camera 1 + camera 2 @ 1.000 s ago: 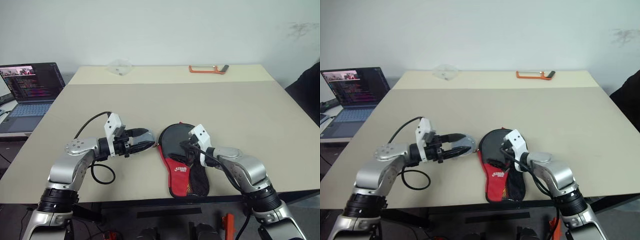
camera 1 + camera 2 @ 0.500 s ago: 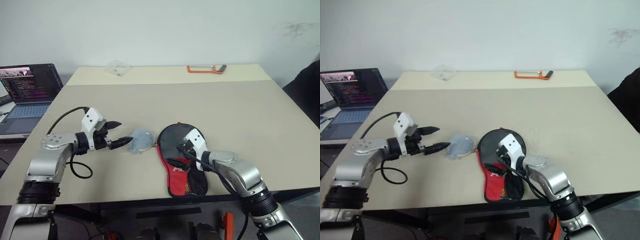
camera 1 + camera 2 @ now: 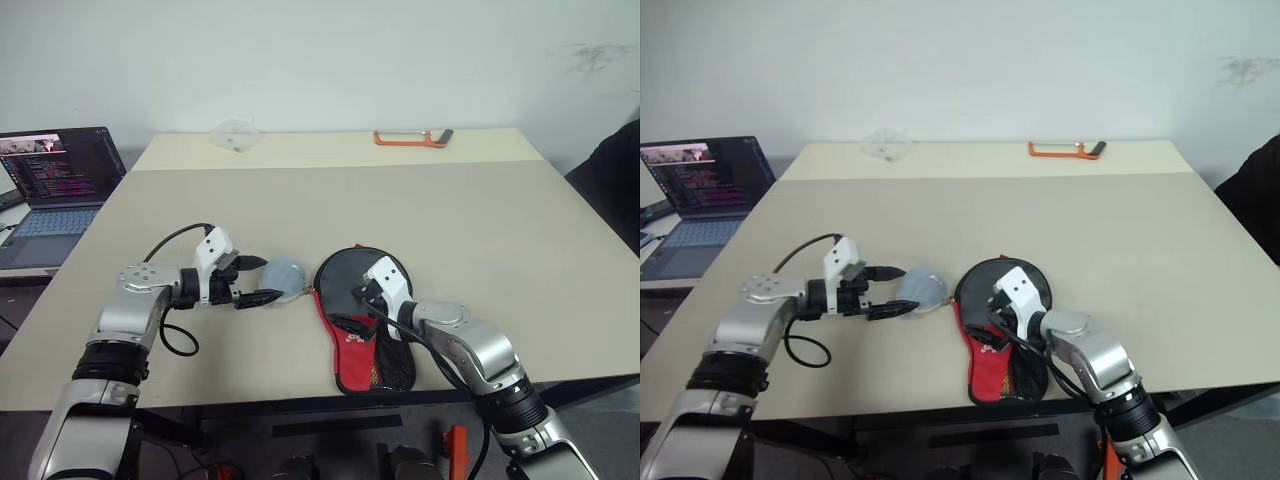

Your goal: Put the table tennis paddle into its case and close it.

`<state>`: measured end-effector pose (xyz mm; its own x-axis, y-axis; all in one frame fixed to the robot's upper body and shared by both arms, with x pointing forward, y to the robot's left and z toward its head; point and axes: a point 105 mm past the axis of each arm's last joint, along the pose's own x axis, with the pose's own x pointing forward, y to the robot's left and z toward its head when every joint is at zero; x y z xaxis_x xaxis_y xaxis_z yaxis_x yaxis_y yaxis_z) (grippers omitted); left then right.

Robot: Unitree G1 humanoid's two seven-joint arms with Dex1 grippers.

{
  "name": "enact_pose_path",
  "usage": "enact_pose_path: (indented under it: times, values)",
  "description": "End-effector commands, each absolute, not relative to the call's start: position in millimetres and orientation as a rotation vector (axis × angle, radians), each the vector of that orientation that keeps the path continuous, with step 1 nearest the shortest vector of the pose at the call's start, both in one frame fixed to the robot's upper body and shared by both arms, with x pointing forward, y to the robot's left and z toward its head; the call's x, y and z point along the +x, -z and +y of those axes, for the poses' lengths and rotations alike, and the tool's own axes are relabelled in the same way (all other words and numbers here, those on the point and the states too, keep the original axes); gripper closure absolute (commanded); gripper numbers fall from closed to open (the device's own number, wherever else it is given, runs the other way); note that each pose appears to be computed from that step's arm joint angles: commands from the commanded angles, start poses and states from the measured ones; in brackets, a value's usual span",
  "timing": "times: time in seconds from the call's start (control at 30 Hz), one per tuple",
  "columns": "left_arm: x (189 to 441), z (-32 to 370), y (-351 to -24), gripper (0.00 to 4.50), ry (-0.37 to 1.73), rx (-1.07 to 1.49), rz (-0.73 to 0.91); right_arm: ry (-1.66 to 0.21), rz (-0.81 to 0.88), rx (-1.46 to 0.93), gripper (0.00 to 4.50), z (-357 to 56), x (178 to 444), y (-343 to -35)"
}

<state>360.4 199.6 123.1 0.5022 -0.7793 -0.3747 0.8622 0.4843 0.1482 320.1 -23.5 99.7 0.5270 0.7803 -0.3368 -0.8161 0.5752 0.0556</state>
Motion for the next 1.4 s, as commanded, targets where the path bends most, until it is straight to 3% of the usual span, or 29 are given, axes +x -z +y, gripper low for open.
enact_pose_path:
  times: [0.03, 0.3, 0.33, 0.4, 0.63, 0.83, 1.03, 1.4]
  values:
    - [366, 193, -119, 0.02, 1.030, 0.368, 0.272, -0.954, 0.297, -0.124, 0.00, -21, 322, -109]
    - [372, 181, -99, 0.02, 1.038, 0.362, 0.305, -0.909, 0.132, -0.042, 0.00, -18, 336, -152]
    - [373, 181, -99, 0.18, 1.031, 0.364, 0.303, -0.895, 0.133, -0.048, 0.00, -20, 338, -151]
    - [375, 180, -98, 0.55, 1.023, 0.371, 0.295, -0.858, 0.156, -0.091, 0.00, -26, 344, -142]
    - [381, 183, -100, 2.84, 0.987, 0.388, 0.283, -0.824, 0.269, -0.177, 0.00, -40, 345, -106]
    - [389, 170, -108, 3.92, 0.999, 0.365, 0.269, -0.814, 0.349, -0.212, 0.00, -41, 343, -88]
    - [407, 153, -130, 4.07, 1.001, 0.368, 0.261, -0.834, 0.382, -0.233, 0.00, -39, 339, -79]
    - [451, 121, -143, 4.09, 0.803, 0.656, 0.264, -0.842, 0.431, -0.246, 0.00, -35, 334, -64]
